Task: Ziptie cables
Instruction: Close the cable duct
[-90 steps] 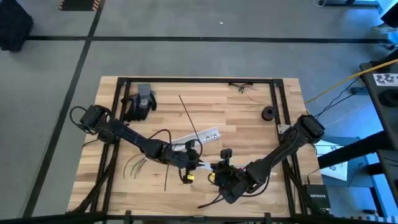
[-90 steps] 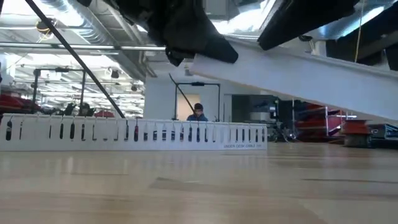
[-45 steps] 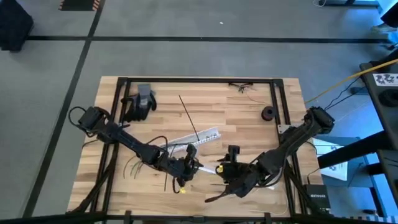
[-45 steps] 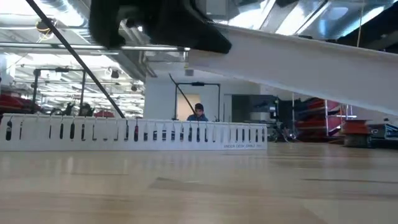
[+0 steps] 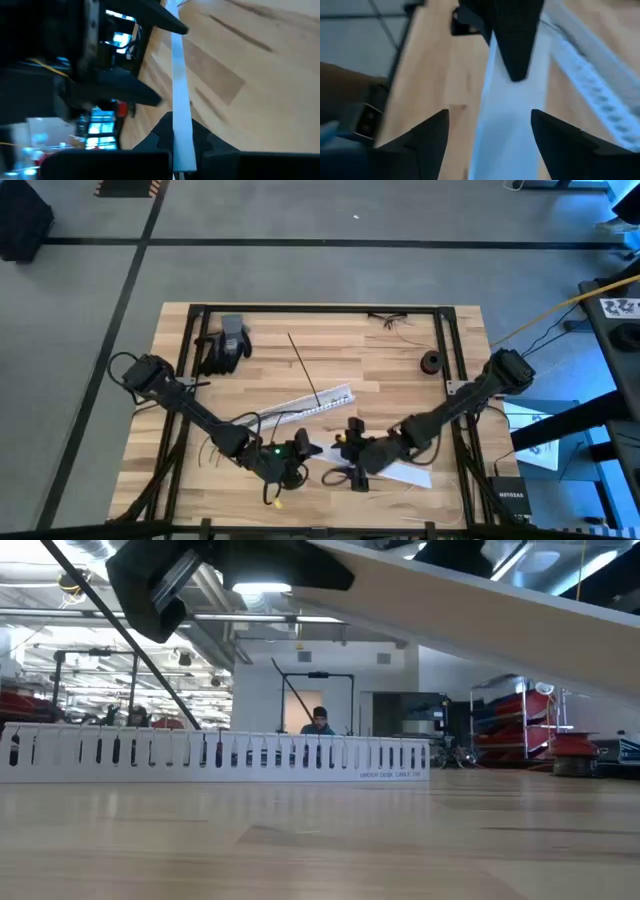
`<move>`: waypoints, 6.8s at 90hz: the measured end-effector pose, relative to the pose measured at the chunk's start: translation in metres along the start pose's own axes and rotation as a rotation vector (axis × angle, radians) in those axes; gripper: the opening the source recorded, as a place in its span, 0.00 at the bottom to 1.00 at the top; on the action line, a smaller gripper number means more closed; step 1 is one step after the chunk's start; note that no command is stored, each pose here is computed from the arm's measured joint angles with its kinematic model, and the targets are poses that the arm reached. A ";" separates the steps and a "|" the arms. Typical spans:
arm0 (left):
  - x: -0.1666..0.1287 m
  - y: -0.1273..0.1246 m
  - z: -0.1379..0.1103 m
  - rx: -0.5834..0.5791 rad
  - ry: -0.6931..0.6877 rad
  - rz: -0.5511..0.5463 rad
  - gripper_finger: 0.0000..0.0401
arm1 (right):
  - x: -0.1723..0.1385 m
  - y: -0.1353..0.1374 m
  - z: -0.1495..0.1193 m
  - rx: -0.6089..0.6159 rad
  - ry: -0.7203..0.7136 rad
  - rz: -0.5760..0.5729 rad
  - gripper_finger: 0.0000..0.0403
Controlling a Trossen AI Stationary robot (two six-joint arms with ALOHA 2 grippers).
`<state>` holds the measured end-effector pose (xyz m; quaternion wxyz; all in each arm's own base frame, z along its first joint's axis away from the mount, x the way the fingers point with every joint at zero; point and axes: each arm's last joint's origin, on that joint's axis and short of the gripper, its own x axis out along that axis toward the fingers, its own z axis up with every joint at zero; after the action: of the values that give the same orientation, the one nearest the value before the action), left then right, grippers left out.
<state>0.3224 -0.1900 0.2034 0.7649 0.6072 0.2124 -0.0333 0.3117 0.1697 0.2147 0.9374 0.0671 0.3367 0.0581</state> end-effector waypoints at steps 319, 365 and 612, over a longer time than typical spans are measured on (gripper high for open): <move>0.033 -0.007 -0.109 -1.140 0.493 -0.187 0.53 | 0.014 -0.043 -0.005 -0.201 0.177 -0.253 0.56; 0.017 -0.033 -0.110 -1.010 0.580 -0.442 0.02 | 0.013 -0.058 -0.003 -0.213 0.219 -0.283 0.56; 0.051 -0.002 -0.110 -1.135 0.268 -0.386 0.59 | 0.001 -0.061 -0.006 -0.170 0.277 -0.318 0.56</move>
<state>0.3370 -0.0762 0.1638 0.9157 0.0543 0.3975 0.0236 0.3120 0.1108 0.1994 0.8818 -0.0747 0.4626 -0.0535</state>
